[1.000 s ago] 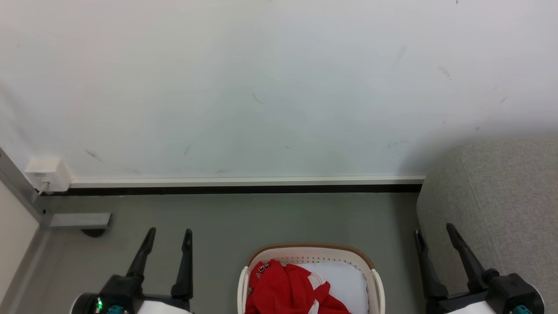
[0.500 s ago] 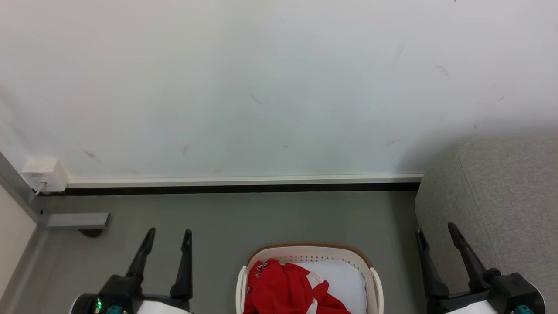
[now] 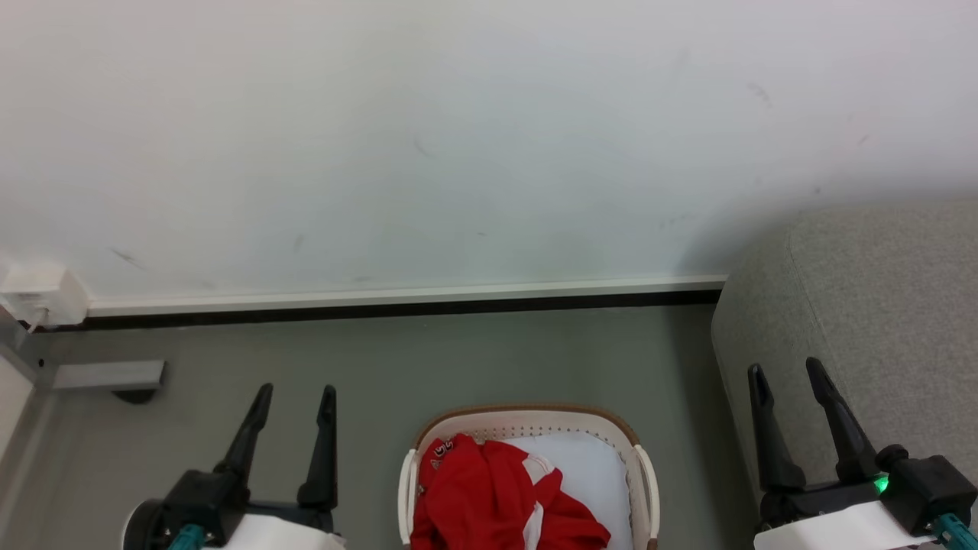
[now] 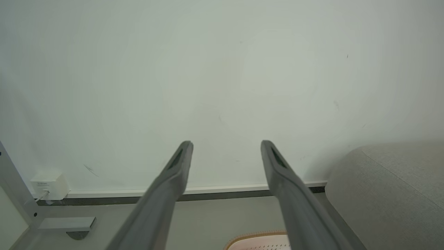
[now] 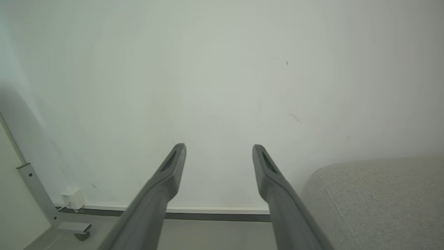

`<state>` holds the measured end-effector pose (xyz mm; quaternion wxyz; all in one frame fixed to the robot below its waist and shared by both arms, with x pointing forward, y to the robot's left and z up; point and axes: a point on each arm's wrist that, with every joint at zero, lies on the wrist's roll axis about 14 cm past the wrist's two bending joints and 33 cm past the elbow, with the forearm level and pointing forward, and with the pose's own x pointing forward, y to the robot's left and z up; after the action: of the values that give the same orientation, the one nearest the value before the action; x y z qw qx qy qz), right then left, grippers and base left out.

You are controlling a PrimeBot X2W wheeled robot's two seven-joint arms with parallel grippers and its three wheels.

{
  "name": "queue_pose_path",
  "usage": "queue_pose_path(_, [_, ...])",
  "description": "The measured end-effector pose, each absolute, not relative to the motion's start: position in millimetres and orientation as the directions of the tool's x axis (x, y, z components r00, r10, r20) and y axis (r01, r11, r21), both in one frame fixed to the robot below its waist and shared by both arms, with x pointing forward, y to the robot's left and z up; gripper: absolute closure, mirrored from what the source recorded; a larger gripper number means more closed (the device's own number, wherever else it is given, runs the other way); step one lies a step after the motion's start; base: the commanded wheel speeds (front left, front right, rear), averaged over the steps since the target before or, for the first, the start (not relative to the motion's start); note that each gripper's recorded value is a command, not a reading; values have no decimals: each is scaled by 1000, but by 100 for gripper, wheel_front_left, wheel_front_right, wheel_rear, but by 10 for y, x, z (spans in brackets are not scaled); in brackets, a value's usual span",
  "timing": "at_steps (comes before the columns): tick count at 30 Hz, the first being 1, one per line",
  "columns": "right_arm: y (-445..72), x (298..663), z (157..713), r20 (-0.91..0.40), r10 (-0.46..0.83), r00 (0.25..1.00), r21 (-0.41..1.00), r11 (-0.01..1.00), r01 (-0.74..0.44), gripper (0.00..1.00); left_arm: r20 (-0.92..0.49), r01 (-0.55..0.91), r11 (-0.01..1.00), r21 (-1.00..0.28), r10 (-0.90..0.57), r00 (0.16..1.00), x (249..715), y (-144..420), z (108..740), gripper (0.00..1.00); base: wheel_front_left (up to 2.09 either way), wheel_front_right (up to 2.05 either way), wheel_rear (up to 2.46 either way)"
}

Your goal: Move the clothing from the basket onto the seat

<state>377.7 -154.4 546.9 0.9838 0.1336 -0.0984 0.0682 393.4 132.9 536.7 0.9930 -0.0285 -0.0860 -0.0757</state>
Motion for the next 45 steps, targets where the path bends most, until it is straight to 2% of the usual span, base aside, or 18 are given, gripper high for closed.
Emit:
queue_pose_path(9, [-1716,4044,5438,209,68,975,239,964,-118,0,151,211,975,-64,-199,968,4291,1155,5225,0,0,0,0])
queue_pose_path(18, [-1888,4323,5229,166,27,986,222,973,-64,0,90,319,939,-131,-310,947,4715,753,4864,0,0,0,0])
queue_pose_path(25, [-2018,4506,5061,138,-7,990,218,976,-24,0,-99,407,898,-169,-426,899,4914,381,4064,0,0,0,0])
queue_pose_path(32, [-2244,4572,4851,91,-69,993,218,975,47,0,-282,521,843,-134,-536,795,5069,47,3385,0,0,0,0])
queue_pose_path(39, [-2405,4608,4708,59,-111,992,218,971,96,0,-503,683,726,-79,-621,601,4922,-230,2716,0,0,0,0])
queue_pose_path(45, [-2468,4651,4616,40,-127,991,230,966,114,0,-642,761,647,-49,-604,473,4869,-190,2251,0,0,0,0])
